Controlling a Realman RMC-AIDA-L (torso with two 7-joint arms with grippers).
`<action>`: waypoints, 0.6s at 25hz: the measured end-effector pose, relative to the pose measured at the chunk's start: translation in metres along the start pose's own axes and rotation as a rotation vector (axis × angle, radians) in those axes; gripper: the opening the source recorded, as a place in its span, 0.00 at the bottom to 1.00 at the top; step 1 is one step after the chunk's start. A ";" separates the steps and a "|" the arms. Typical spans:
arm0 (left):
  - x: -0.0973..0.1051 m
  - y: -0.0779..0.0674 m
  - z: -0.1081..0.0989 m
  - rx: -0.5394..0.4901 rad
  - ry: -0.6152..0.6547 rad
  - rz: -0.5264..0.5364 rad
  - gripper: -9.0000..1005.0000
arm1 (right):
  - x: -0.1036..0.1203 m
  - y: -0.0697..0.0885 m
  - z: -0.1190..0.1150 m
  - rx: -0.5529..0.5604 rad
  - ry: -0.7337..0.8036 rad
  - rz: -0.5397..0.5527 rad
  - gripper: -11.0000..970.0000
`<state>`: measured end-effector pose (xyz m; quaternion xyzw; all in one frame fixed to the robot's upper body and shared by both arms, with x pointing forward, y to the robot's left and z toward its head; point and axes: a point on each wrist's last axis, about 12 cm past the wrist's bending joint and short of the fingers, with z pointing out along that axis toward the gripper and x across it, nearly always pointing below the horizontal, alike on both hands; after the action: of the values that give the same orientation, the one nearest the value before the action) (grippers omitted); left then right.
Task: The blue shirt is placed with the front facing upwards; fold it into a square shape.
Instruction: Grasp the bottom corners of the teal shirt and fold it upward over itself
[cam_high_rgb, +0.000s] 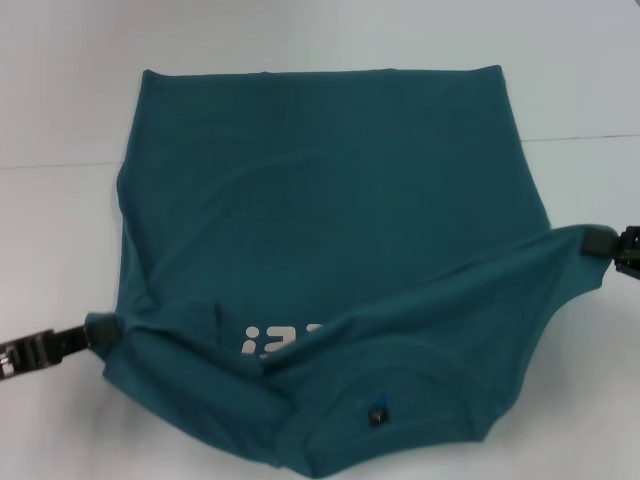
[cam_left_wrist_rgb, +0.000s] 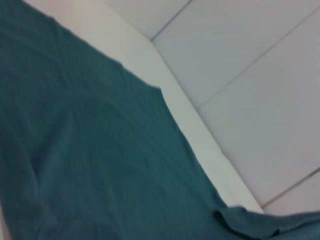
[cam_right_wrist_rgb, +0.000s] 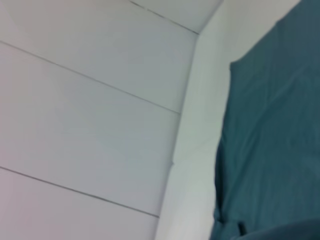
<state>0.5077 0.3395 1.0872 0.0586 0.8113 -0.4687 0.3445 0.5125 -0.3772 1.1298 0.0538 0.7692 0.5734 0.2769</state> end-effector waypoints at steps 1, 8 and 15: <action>-0.001 0.000 0.002 -0.002 -0.010 0.003 0.01 | 0.000 0.000 0.000 -0.006 -0.009 0.002 0.06; -0.011 -0.001 0.009 0.006 -0.120 0.035 0.02 | 0.000 -0.001 -0.009 -0.024 -0.075 0.005 0.06; -0.027 -0.002 0.024 0.015 -0.176 0.054 0.02 | 0.000 -0.004 -0.024 -0.017 -0.151 -0.008 0.06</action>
<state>0.5390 0.3257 1.0971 0.0413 0.7725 -0.4685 0.4266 0.5013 -0.3990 1.1309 0.0914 0.7414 0.5730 0.3371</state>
